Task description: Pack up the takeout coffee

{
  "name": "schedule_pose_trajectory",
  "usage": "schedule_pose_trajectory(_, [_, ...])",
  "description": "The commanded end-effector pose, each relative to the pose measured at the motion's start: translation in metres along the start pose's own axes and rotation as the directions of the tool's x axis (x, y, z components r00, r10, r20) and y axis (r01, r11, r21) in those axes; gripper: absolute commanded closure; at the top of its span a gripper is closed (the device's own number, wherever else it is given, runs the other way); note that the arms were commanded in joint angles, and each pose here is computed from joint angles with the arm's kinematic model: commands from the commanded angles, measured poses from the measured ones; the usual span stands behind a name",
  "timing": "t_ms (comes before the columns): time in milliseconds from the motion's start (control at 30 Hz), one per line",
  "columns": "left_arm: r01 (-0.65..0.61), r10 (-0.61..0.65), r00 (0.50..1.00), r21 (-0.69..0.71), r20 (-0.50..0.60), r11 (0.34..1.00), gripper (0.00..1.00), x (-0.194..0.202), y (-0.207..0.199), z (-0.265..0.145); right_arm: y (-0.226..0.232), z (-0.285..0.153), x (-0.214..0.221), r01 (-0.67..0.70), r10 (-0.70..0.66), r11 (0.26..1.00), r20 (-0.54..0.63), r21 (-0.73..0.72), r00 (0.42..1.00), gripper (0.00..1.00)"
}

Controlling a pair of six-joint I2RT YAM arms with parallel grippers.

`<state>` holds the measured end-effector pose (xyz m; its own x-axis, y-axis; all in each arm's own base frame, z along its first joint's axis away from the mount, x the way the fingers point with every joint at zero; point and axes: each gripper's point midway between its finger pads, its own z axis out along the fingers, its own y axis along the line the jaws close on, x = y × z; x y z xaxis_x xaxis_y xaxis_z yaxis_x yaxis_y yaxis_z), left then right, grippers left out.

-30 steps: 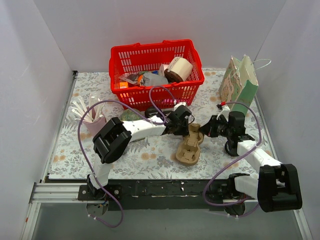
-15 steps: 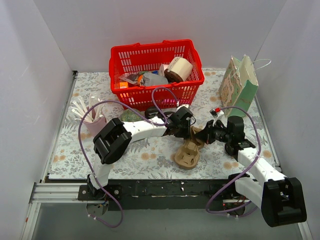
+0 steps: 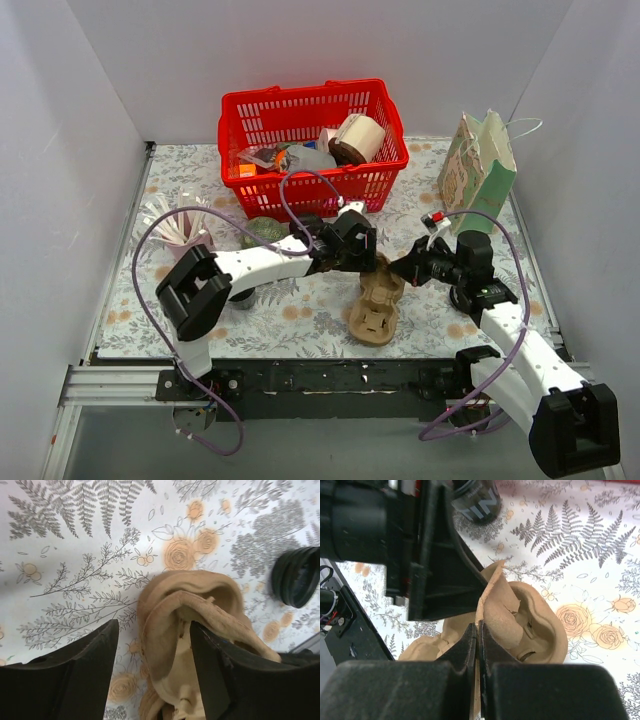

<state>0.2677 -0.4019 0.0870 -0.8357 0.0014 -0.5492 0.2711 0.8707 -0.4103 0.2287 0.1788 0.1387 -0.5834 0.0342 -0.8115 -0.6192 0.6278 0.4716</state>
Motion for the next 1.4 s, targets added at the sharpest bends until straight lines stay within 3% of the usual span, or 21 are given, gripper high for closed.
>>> schedule_pose_trajectory(0, [0.000, -0.015, 0.987, 0.097, 0.160, 0.995, 0.39, -0.046, -0.023, -0.052, 0.016, -0.004, -0.024, 0.050, -0.047, 0.998, 0.073, -0.040, 0.996, 0.99])
schedule_pose_trajectory(200, [-0.012, -0.018, 0.977, 0.140, 0.214, 0.990, 0.24, -0.060, -0.028, -0.083, 0.016, -0.005, -0.031, 0.029, -0.026, 0.999, 0.086, -0.028, 0.996, 0.99])
schedule_pose_trajectory(400, [-0.037, -0.007, 0.971, 0.179, 0.238, 0.983, 0.18, -0.058, -0.024, -0.102, 0.019, -0.012, -0.052, -0.193, 0.188, 0.981, 0.126, 0.025, 0.974, 0.99])
schedule_pose_trajectory(700, [-0.083, 0.013, 0.972, 0.286, 0.236, 0.955, 0.24, -0.047, -0.032, -0.126, 0.054, -0.033, -0.088, -0.236, 0.247, 0.969, 0.220, -0.076, 0.944, 0.99])
schedule_pose_trajectory(833, [-0.078, 0.002, 0.972, 0.315, 0.233, 0.946, 0.36, -0.042, -0.033, -0.129, 0.074, -0.041, -0.099, -0.226, 0.273, 0.956, 0.282, -0.187, 0.920, 0.99])
schedule_pose_trajectory(967, [-0.062, -0.012, 0.974, 0.314, 0.228, 0.947, 0.62, -0.038, -0.029, -0.129, 0.086, -0.044, -0.096, -0.231, 0.302, 0.936, 0.272, -0.265, 0.913, 0.99])
schedule_pose_trajectory(1000, [-0.056, -0.018, 0.974, 0.312, 0.227, 0.948, 0.74, -0.036, -0.027, -0.130, 0.084, -0.044, -0.095, -0.242, 0.309, 0.936, 0.268, -0.256, 0.912, 0.99])
schedule_pose_trajectory(1100, [-0.047, -0.034, 0.969, 0.315, 0.244, 0.948, 0.90, -0.036, -0.023, -0.138, 0.069, -0.042, -0.091, -0.269, 0.308, 0.948, 0.278, -0.170, 0.910, 0.99])
schedule_pose_trajectory(1267, [-0.044, -0.059, 0.959, 0.351, 0.277, 0.936, 0.98, -0.037, -0.022, -0.156, 0.042, -0.044, -0.086, -0.323, 0.307, 0.946, 0.293, 0.006, 0.906, 0.99])
schedule_pose_trajectory(1367, [-0.044, -0.061, 0.960, 0.363, 0.274, 0.931, 0.98, -0.036, -0.023, -0.158, 0.039, -0.042, -0.083, -0.320, 0.302, 0.947, 0.267, 0.025, 0.915, 0.99])
